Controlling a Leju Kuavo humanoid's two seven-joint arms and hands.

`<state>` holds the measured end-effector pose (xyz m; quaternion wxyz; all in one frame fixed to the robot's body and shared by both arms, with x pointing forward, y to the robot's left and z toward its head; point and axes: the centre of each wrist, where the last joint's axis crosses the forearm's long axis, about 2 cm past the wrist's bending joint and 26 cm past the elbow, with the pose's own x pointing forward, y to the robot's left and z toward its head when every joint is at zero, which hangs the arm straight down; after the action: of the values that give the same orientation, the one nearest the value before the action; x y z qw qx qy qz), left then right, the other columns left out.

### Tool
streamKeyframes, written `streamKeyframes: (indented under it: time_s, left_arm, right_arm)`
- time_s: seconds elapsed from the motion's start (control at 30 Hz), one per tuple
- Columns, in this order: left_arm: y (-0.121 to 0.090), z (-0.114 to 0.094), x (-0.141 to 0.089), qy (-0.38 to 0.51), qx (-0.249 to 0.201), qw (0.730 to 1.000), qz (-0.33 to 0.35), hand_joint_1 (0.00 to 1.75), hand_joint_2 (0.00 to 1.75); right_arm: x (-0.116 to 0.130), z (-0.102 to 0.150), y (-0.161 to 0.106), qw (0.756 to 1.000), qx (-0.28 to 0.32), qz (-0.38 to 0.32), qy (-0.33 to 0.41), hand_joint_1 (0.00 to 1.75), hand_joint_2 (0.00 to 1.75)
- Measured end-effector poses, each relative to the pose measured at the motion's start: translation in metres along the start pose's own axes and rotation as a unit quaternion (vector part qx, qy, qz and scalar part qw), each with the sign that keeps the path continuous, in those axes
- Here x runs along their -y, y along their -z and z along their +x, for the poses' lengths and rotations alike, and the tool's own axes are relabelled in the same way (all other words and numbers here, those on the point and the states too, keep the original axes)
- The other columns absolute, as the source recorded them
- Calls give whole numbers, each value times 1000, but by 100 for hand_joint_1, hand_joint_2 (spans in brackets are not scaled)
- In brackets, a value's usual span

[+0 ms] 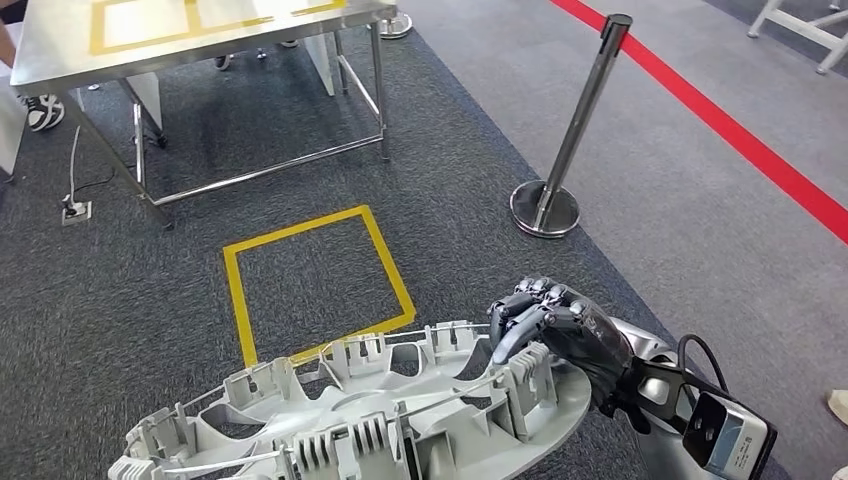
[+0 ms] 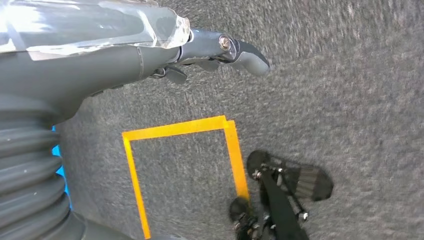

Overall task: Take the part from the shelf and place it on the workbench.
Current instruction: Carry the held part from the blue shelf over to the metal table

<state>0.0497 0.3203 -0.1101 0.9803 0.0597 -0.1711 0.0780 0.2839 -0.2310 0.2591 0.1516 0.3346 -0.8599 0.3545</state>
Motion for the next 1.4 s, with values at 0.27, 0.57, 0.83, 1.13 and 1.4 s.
streamKeyframes:
  time_s: [0.27, 0.57, 0.83, 1.13, 1.4]
  left_arm:
    - [0, 1, 5, -3, 0, 1000, -6, 0, 175]
    - [0, 0, 6, -7, 4, 1000, -7, 0, 175]
    - [0, 0, 5, -8, 5, 1000, -11, 0, 175]
    - [0, 1, 5, -8, 9, 1000, -15, 0, 175]
    - [0, 0, 5, -3, 10, 1000, -21, 0, 175]
  right_arm:
    - [-1, -9, 1, 1000, -7, 2, 12, 175, 175]
    - [0, -15, 9, 1000, 2, 3, 18, 175, 175]
    - [1, -16, 9, 1000, 5, -2, 24, 175, 175]
    - [2, -14, 4, 999, 4, -9, 32, 175, 175]
    - [1, -13, -4, 999, -6, -14, 29, 175, 175]
